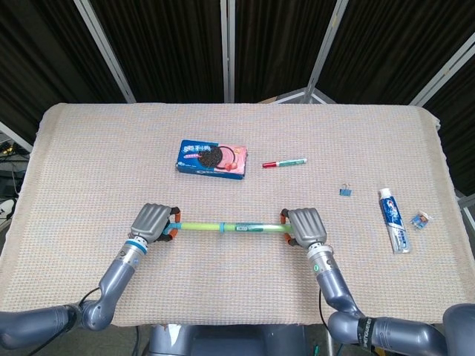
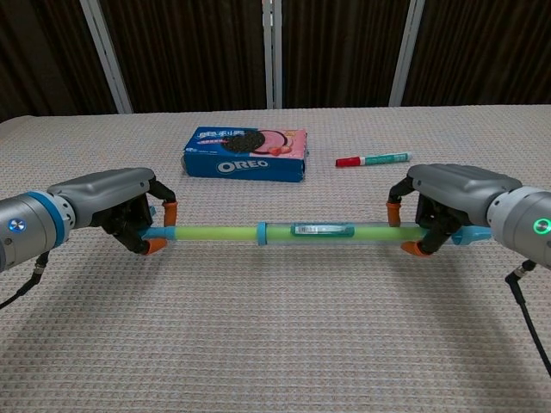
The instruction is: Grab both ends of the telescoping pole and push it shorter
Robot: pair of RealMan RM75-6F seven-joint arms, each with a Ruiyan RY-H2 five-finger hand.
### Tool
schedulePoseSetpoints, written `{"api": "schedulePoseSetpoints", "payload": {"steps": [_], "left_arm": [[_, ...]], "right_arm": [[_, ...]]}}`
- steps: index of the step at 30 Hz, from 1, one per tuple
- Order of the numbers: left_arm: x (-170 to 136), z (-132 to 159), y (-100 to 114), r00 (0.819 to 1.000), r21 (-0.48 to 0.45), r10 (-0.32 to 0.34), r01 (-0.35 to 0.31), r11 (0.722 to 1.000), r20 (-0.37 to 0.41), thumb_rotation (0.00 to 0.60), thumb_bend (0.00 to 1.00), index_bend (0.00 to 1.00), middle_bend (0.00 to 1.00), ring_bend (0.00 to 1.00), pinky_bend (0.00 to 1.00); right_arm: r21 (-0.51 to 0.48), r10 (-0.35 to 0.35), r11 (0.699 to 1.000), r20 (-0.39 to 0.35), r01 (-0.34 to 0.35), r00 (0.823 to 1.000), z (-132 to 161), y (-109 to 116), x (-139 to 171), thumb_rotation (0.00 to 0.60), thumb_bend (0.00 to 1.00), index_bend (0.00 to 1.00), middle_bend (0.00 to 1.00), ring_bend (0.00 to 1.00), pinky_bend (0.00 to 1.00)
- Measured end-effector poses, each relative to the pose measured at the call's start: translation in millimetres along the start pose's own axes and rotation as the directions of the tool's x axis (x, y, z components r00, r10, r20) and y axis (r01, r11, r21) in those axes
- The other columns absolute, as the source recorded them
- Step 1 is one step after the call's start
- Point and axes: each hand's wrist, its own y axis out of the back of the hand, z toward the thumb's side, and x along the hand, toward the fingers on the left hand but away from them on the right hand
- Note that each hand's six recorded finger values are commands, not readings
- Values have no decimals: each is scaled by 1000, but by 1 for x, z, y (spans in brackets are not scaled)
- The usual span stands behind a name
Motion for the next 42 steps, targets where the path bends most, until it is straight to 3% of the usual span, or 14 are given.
{"api": "schedulePoseSetpoints", "payload": {"steps": [18,20,22,24,26,28,42], "left_arm": [[3,10,-4,1000,-15,14,-13,1000,20,600,491,749,937,872,1000],[3,10,-4,1000,-15,13,-13,1000,20,600,484,697,937,872,1000],[3,9,-4,1000,-16,14,-14,1000,19,600,466,521,937,872,1000],[2,8,-4,1000,-17,14,-13,1000,18,600,452,337,937,872,1000],[2,6,-4,1000,-20,10,-10,1000,16,600,445,189,937,872,1000],[1,1,-3,1000,-27,12,-12,1000,8,600,442,95,936,872,1000],[-23,-43,30,993,-27,108,-109,994,-46,600,441,65,910,868,1000]], "right_arm": [[1,5,1000,-17,-5,1000,8,-2,1,600,461,659,1000,1000,1000],[0,5,1000,-17,-5,1000,8,-2,1,600,436,619,1000,1000,1000],[-3,6,1000,-16,-6,1000,7,-2,1,600,320,498,1000,1000,1000],[-5,8,1000,-16,-8,1000,7,-2,1,600,115,312,1000,1000,1000],[-12,10,1000,-16,-10,1000,6,-2,2,600,20,211,1000,1000,1000],[-13,5,1000,-16,-6,1000,4,0,2,600,0,163,1000,1000,1000],[9,-81,997,-10,81,997,-27,35,23,600,0,142,1000,1000,1000]]}}
